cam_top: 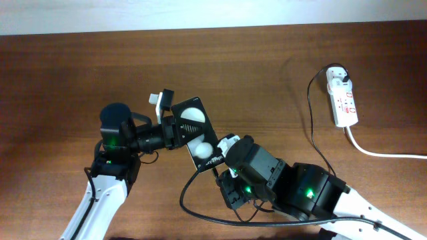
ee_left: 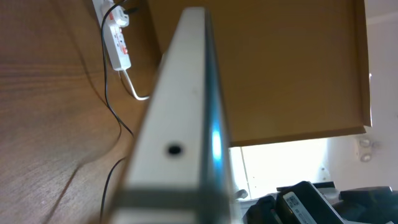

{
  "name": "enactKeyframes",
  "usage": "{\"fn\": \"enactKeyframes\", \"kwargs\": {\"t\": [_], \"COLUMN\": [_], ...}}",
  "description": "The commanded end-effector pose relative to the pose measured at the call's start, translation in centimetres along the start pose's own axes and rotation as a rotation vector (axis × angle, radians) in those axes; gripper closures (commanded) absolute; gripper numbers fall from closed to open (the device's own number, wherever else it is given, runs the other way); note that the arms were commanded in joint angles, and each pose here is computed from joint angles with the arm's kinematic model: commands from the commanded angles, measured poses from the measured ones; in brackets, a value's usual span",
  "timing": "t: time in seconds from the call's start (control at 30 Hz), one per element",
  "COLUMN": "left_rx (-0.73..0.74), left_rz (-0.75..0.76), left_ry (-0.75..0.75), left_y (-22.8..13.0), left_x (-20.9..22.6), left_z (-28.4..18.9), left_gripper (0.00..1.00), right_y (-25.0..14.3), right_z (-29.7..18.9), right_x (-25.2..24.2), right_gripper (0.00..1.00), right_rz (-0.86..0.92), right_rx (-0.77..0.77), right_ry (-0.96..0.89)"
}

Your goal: Plug charger to phone and switch on socket

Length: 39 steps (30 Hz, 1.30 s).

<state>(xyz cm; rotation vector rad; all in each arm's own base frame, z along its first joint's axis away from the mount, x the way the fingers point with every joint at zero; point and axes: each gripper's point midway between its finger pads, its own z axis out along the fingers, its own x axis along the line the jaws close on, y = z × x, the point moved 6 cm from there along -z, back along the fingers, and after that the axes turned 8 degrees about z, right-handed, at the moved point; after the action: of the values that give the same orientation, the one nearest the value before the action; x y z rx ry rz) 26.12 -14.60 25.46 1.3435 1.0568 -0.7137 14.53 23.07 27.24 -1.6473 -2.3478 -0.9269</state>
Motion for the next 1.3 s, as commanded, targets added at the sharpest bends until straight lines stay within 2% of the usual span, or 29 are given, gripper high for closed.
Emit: {"fn": "enactKeyframes", "kwargs": {"t": [0.0, 0.27, 0.43, 0.6, 0.63, 0.67, 0.83, 0.9, 0.93, 1.1, 1.27], "left_rx": [0.180, 0.203, 0.199, 0.172, 0.165, 0.156, 0.053, -0.005, -0.021, -0.084, -0.106], "left_rz": [0.047, 0.046, 0.046, 0.050, 0.051, 0.067, 0.057, 0.020, 0.021, 0.071, 0.104], "left_ry": [-0.140, -0.159, -0.156, -0.134, -0.128, -0.122, -0.035, 0.012, 0.024, 0.044, 0.031], "left_y": [-2.2, -2.5, -2.5, -2.2, -2.1, -2.0, -0.8, -0.1, 0.1, 2.0, 4.6], "left_x": [-1.8, -2.0, -1.9, -1.7, -1.6, -1.6, -0.6, -0.2, -0.1, -1.3, -2.9], "left_z": [0.3, 0.3, 0.3, 0.4, 0.4, 0.4, 0.6, 0.6, 0.6, 0.6, 1.0], "left_gripper": [1.00, 1.00, 1.00, 1.00, 1.00, 1.00, 1.00, 1.00, 1.00, 1.00, 1.00], "right_y": [2.7, 4.0, 3.6, 2.8, 2.5, 2.3, 0.0, -0.9, -1.2, -3.2, -3.1], "right_z": [-0.9, -1.2, -1.3, -3.9, -5.0, -5.9, -11.3, -12.9, -13.2, -12.2, -11.8], "right_x": [0.2, 1.2, 1.0, 0.7, 0.7, 0.7, -1.3, -2.4, -2.7, -4.3, -4.3], "right_gripper": [0.96, 0.96, 0.95, 0.79, 0.53, 0.42, 0.30, 0.08, 0.01, 0.01, 0.01], "right_rz": [-0.009, -0.015, -0.013, -0.016, -0.018, -0.020, -0.011, -0.002, 0.000, 0.000, 0.000], "right_rx": [-0.167, -0.235, -0.221, -0.253, -0.276, -0.296, -0.418, -0.464, -0.468, -0.349, -0.334], "right_ry": [-0.026, 0.025, 0.015, 0.039, 0.056, 0.070, 0.067, 0.040, 0.034, -0.061, -0.073]}}
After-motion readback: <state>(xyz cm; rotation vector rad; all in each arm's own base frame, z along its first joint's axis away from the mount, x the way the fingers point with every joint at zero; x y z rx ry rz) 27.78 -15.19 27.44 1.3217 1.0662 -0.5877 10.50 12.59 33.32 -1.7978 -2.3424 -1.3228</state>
